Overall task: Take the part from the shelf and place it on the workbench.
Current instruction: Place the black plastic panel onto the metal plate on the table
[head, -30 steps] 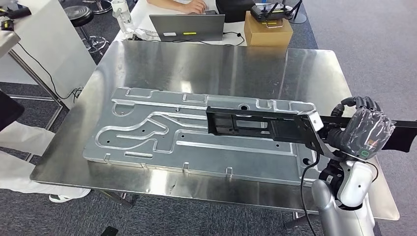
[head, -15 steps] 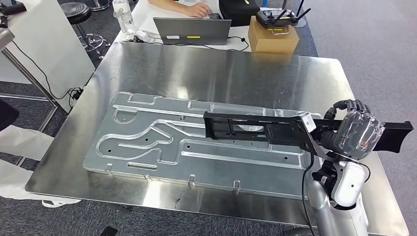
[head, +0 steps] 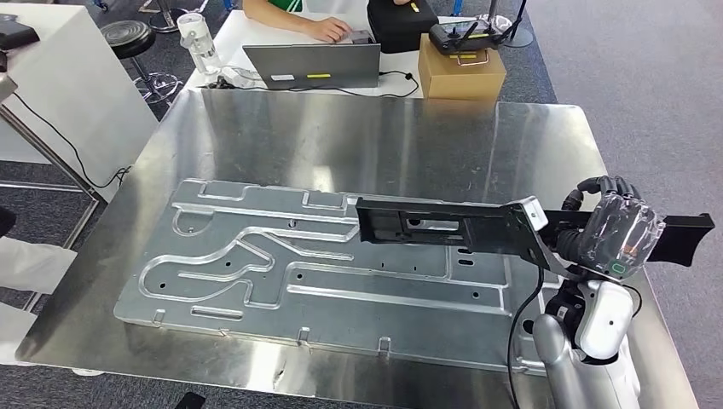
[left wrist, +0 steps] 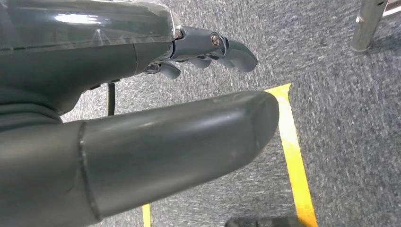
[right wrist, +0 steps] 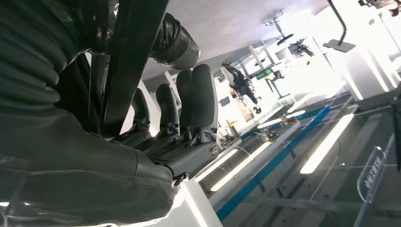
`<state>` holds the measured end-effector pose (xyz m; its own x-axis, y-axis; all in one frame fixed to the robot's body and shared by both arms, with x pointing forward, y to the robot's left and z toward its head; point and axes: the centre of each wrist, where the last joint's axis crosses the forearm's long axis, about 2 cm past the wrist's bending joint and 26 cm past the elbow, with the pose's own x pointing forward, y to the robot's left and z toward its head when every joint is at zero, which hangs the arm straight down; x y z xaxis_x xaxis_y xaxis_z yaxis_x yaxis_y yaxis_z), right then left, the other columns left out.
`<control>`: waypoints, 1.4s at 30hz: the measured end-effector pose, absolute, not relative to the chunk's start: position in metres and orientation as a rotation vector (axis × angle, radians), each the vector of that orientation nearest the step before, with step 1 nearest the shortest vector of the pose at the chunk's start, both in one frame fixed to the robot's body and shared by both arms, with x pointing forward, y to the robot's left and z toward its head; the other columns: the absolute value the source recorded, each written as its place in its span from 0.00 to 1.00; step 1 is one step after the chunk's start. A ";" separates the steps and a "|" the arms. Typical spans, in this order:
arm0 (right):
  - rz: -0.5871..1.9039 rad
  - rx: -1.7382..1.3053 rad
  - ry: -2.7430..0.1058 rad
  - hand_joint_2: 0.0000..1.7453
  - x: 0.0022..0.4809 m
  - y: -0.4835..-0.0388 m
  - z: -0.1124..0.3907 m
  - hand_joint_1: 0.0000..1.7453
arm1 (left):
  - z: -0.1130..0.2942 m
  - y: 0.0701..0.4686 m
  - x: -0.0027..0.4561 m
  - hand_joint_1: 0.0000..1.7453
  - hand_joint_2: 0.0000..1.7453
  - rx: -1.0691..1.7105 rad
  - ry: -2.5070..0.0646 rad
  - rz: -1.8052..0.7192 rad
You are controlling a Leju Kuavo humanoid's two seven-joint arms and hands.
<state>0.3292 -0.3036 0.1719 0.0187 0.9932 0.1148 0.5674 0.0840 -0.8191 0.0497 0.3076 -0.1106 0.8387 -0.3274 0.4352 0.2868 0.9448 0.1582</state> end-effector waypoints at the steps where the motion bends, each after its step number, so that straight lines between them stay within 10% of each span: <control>1: 0.745 -1.568 -1.635 1.00 0.329 -0.303 0.171 0.74 | -0.111 0.308 0.049 0.00 0.00 0.088 -0.474 -0.325; 10: 0.758 -1.499 -1.593 1.00 0.325 -0.299 0.154 0.74 | -0.110 0.309 0.050 0.00 0.00 0.104 -0.481 -0.333; 14: 0.773 -1.435 -1.568 0.00 0.318 -0.295 0.137 0.00 | -0.110 0.307 0.051 0.00 1.00 0.097 -0.482 -0.335; 18: 0.787 -1.406 -1.541 0.00 0.309 -0.293 0.122 0.00 | -0.111 0.306 0.050 0.00 0.00 0.084 -0.478 -0.336; 42: 0.783 -1.244 -1.499 0.00 0.306 -0.290 0.112 0.00 | -0.111 0.304 0.047 0.00 0.00 0.055 -0.471 -0.316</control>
